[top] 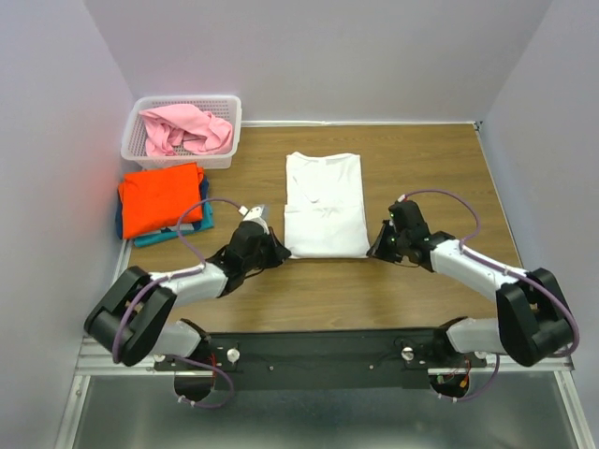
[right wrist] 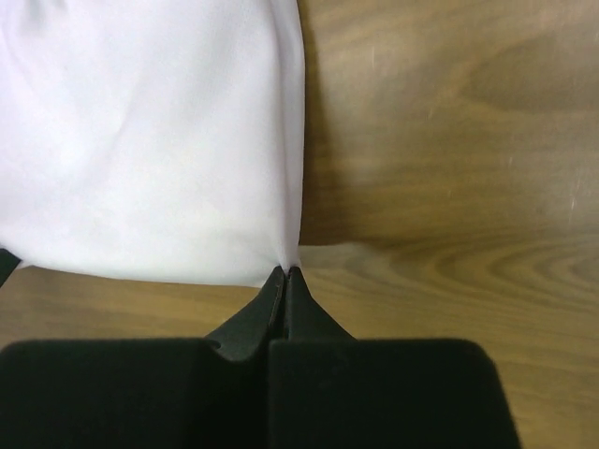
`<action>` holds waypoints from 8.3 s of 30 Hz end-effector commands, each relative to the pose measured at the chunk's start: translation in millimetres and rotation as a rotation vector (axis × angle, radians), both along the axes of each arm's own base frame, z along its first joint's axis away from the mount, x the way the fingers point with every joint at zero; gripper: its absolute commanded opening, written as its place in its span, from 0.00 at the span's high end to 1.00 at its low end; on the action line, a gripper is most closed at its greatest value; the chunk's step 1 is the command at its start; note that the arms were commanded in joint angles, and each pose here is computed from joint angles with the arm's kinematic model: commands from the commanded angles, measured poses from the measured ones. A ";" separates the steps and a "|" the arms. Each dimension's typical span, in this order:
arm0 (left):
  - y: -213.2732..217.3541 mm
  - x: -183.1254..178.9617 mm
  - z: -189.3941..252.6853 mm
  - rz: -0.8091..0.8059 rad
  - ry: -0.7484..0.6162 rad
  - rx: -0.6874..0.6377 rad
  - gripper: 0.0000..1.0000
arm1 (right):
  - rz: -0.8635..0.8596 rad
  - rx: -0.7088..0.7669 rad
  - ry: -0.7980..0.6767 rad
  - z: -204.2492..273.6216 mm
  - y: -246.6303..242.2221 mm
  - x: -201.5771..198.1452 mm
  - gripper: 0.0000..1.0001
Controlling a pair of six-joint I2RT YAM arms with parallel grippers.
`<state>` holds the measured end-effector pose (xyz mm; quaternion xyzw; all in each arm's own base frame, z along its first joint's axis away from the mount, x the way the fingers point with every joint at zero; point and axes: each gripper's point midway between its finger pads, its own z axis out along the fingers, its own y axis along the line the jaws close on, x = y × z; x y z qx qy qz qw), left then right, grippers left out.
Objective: Fold and stack the t-shirts
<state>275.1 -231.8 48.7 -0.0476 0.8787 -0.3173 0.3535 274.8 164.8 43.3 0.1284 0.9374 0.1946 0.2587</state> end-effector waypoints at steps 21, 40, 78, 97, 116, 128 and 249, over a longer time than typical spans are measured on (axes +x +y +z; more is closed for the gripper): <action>18.6 -75.6 105.1 0.050 -0.187 -0.191 1.00 | 0.146 0.168 -0.172 121.4 10.6 -54.3 0.99; 12.1 -3.7 144.7 0.107 -0.286 -0.099 1.00 | -0.020 0.059 -0.368 180.8 -1.0 18.4 0.99; 7.6 130.8 117.6 0.049 -0.236 -0.035 1.00 | -0.069 -0.029 -0.332 152.2 7.5 157.7 0.99; 37.6 191.3 83.8 0.174 -0.163 0.068 1.00 | 0.011 0.006 -0.243 94.8 23.9 225.0 0.99; 46.7 237.6 33.1 0.138 -0.087 0.138 0.86 | 0.034 0.037 -0.171 39.6 27.0 267.0 0.89; 41.7 241.8 67.5 0.110 -0.140 0.120 0.07 | 0.080 0.073 -0.212 61.2 25.0 271.7 0.00; 27.5 -21.6 -0.8 0.135 0.075 0.048 0.11 | -0.471 0.101 -0.574 125.6 -79.1 35.9 0.00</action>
